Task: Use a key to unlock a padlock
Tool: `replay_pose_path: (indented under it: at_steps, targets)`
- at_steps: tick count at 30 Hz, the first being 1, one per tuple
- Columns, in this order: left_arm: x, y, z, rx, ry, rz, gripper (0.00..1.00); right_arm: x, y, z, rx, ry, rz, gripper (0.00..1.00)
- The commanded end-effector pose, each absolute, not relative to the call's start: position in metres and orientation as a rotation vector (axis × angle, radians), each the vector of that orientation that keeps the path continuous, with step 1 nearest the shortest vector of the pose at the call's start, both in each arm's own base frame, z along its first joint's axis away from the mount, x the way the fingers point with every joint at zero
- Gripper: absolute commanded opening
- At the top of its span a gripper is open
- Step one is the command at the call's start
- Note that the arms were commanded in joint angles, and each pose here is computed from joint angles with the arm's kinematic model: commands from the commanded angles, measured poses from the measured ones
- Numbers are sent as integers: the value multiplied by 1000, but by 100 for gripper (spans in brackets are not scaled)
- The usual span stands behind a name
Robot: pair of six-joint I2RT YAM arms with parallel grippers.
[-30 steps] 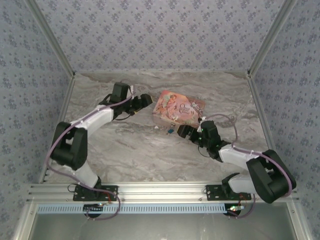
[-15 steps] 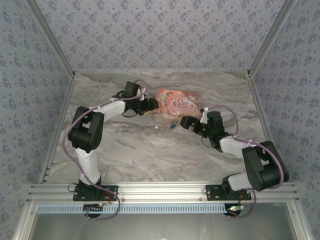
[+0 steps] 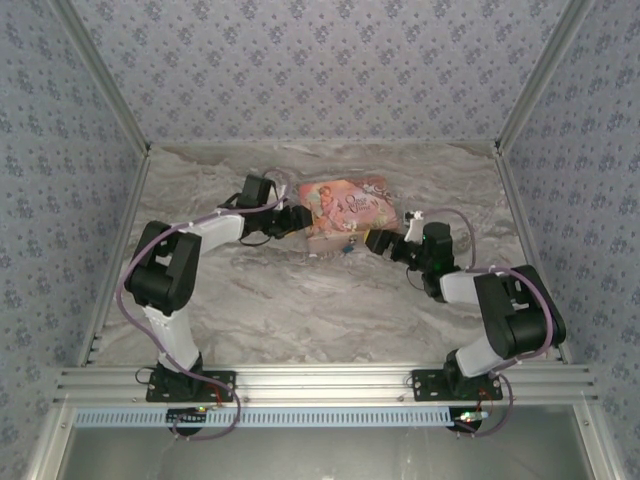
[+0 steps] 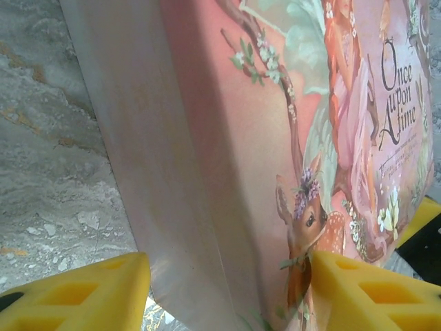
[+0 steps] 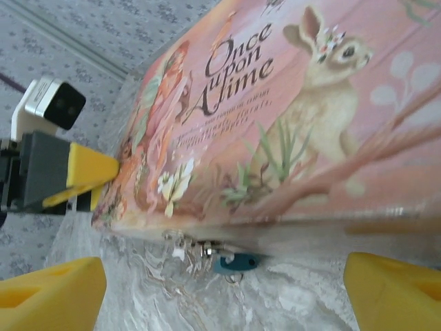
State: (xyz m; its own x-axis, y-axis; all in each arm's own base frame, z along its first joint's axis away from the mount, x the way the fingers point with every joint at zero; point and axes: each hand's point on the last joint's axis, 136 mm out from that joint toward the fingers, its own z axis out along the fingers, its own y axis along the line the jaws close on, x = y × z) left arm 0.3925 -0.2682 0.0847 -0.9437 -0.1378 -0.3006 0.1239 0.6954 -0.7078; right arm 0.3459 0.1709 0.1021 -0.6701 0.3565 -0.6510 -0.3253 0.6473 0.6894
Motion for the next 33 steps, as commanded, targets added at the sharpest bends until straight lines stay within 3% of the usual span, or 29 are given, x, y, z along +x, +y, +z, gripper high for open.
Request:
replay_pose_path:
  at_steps: [1, 20, 33]
  targets:
    - [372, -256, 54, -79, 2702, -1013, 61, 334, 189, 107, -125, 1970, 1083, 88]
    - [372, -260, 59, -63, 2699, -1011, 61, 357, 242, 81, -211, 1974, 1182, 73]
    - [372, -261, 61, -60, 2699, -1016, 60, 362, 250, 84, -211, 1931, 1230, 54]
